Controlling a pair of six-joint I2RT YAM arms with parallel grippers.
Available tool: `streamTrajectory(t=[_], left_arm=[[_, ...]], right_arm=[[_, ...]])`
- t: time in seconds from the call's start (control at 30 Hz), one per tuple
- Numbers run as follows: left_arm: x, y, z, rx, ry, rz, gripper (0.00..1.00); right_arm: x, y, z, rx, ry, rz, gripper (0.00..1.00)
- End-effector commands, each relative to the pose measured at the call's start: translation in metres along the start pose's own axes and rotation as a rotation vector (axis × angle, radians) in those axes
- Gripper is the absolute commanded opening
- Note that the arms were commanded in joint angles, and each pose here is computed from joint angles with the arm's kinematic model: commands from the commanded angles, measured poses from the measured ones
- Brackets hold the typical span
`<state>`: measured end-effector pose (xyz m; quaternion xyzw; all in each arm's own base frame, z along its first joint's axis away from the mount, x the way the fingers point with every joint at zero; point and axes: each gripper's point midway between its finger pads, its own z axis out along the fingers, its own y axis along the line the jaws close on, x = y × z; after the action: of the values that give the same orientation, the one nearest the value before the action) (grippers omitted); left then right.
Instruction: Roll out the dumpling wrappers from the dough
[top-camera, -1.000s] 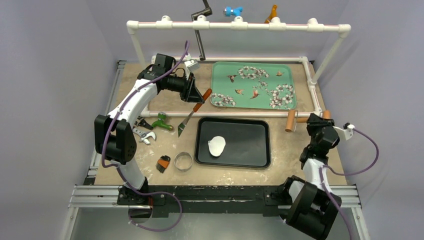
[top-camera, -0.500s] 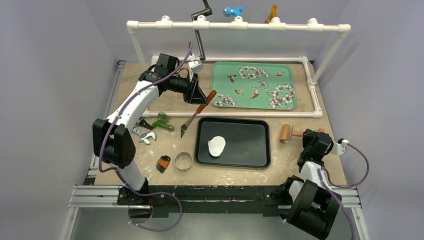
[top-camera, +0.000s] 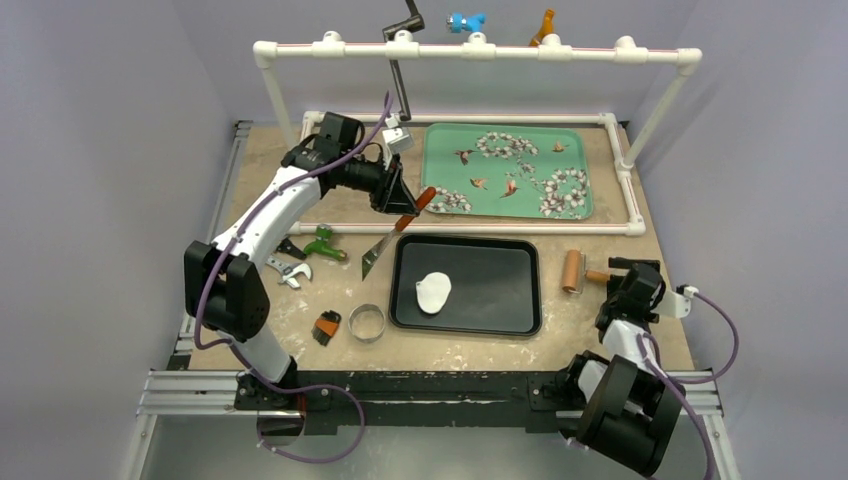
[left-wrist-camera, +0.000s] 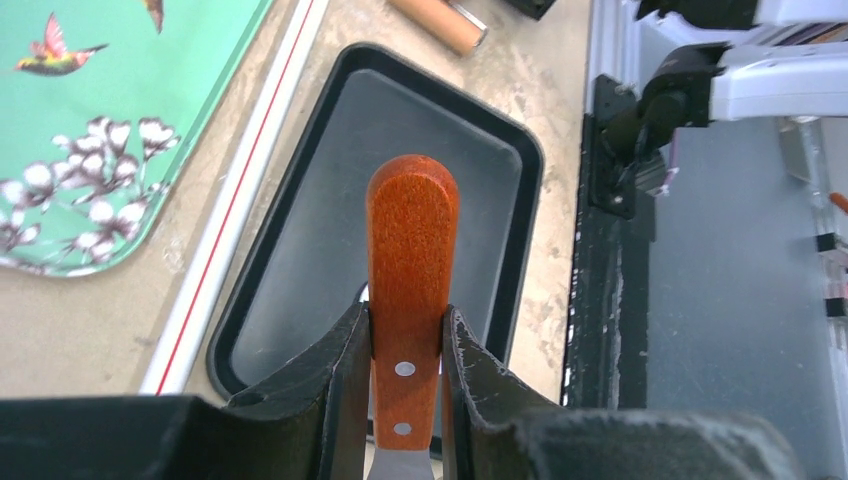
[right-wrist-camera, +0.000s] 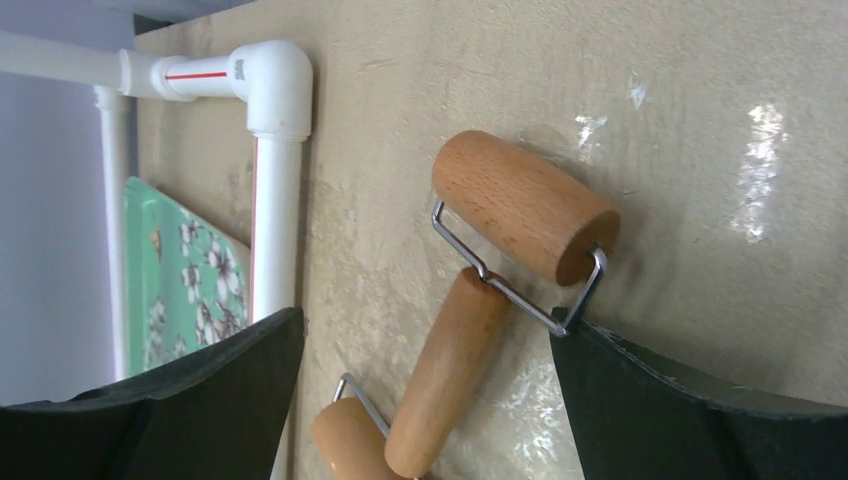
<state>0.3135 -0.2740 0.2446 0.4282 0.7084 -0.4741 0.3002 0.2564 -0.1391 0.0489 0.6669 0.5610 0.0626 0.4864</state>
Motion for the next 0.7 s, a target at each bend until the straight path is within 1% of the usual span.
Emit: streamTrajectory(t=[0.0, 0.13, 0.3, 0.47, 0.53, 0.67], left_arm=[[0.008, 0.024, -0.003, -0.121, 0.035, 0.052, 0.0], [0.033, 0.05, -0.012, -0.262, 0.131, 0.09, 0.0], [0.075, 0.078, -0.025, -0.423, 0.244, 0.142, 0.0], [0.124, 0.087, -0.02, -0.444, 0.35, 0.205, 0.0], [0.13, 0.098, -0.019, -0.481, 0.378, 0.217, 0.0], [0.136, 0.114, -0.017, -0.52, 0.409, 0.165, 0.0]], right_arm=[[-0.023, 0.008, -0.003, 0.01, -0.091, -0.037, 0.94], [-0.03, 0.024, -0.009, -0.051, -0.105, -0.09, 0.99], [-0.034, 0.052, -0.014, -0.136, -0.087, -0.203, 0.99], [-0.026, 0.09, -0.02, -0.288, -0.016, -0.325, 0.99], [-0.025, 0.097, -0.021, -0.311, -0.003, -0.368, 0.99], [-0.024, 0.11, -0.028, -0.372, 0.008, -0.434, 0.99]])
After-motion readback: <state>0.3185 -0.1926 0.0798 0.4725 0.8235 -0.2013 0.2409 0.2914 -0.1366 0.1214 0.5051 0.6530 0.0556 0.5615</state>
